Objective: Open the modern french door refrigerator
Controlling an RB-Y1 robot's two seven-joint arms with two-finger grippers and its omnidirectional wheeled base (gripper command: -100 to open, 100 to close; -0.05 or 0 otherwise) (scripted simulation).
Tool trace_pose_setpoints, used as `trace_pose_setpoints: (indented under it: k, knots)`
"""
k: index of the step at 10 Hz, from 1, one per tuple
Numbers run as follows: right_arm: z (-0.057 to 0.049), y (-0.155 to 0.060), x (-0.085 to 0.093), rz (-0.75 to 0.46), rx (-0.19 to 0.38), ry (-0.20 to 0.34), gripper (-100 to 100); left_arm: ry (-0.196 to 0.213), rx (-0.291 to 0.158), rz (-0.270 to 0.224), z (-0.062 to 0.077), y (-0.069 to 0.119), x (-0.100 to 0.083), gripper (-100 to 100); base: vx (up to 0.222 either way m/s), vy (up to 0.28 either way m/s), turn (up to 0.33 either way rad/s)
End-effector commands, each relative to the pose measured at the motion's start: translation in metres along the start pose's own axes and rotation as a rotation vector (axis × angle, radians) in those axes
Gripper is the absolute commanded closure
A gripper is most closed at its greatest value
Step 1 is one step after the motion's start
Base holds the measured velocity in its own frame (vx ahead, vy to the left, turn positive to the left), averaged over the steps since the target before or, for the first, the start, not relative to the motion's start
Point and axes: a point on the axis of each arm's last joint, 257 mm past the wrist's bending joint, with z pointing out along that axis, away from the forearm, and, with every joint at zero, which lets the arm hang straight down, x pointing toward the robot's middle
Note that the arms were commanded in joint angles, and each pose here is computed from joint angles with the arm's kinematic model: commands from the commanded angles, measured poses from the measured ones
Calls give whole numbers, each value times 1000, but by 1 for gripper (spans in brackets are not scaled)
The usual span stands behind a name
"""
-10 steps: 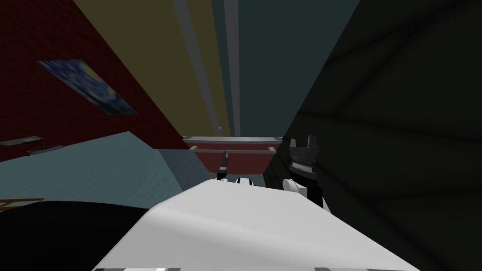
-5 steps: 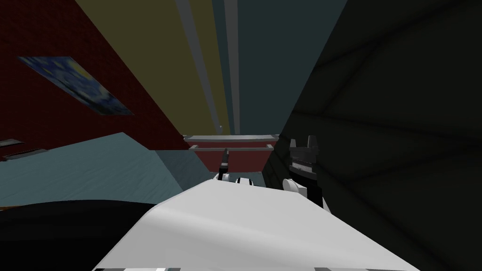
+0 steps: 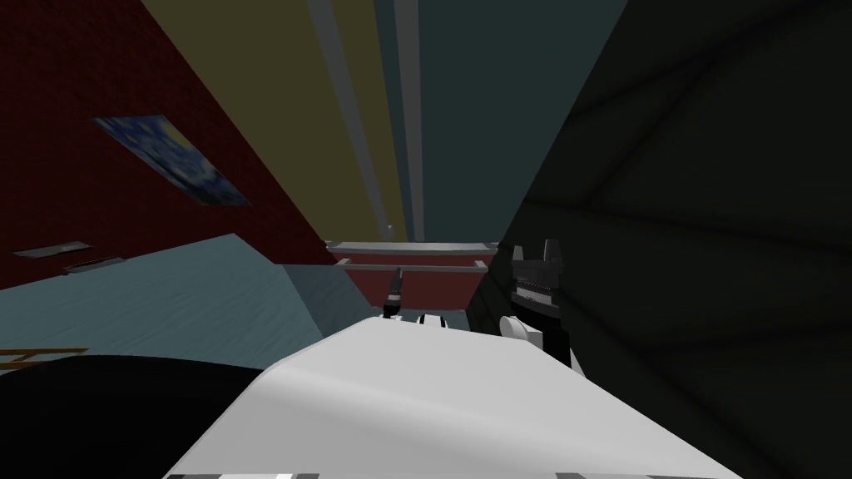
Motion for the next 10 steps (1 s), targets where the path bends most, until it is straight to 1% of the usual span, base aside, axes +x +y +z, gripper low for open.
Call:
trace_pose_setpoints:
  k: [1, 2, 3, 4, 5, 6, 7, 8, 9, 10]
  knots:
    - [0, 0, 0, 0, 0, 0, 0, 12, -17, -3, -24, -2, -1, 100, 82, -22, 51]
    - [0, 0, 0, 0, 0, 0, 0, 24, -7, -11, -33, -8, 0, 100, 83, -2, 69]
    - [0, 0, 0, 0, 0, 0, 0, 22, -16, -9, -37, -7, -1, 100, 62, -11, 35]
    - [0, 0, 0, 0, 0, 0, 0, 35, -2, -18, -43, -14, 2, 100, 67, -22, 65]
    - [0, 0, 0, 0, 0, 0, 0, 32, -15, -16, -50, -12, 0, 100, 59, -21, 47]
    - [0, 0, 0, 0, 0, 0, 0, 45, -2, -25, -56, -20, 3, 100, 69, -22, 72]
    - [0, 0, 0, 0, 0, 0, 0, 42, -15, -23, -62, -18, 1, 100, 61, -13, 39]
    - [0, 0, 0, 0, 0, 0, 0, 54, -1, -34, -68, -27, 4, 100, 64, -17, 76]
    - [0, 0, 0, 0, 0, 0, 0, 52, -15, -31, -74, -25, 2, 100, 63, -16, 46]
    - [0, 0, 0, 0, 0, 0, 0, 64, -2, -43, -80, -33, 5, 100, 75, -13, 81]
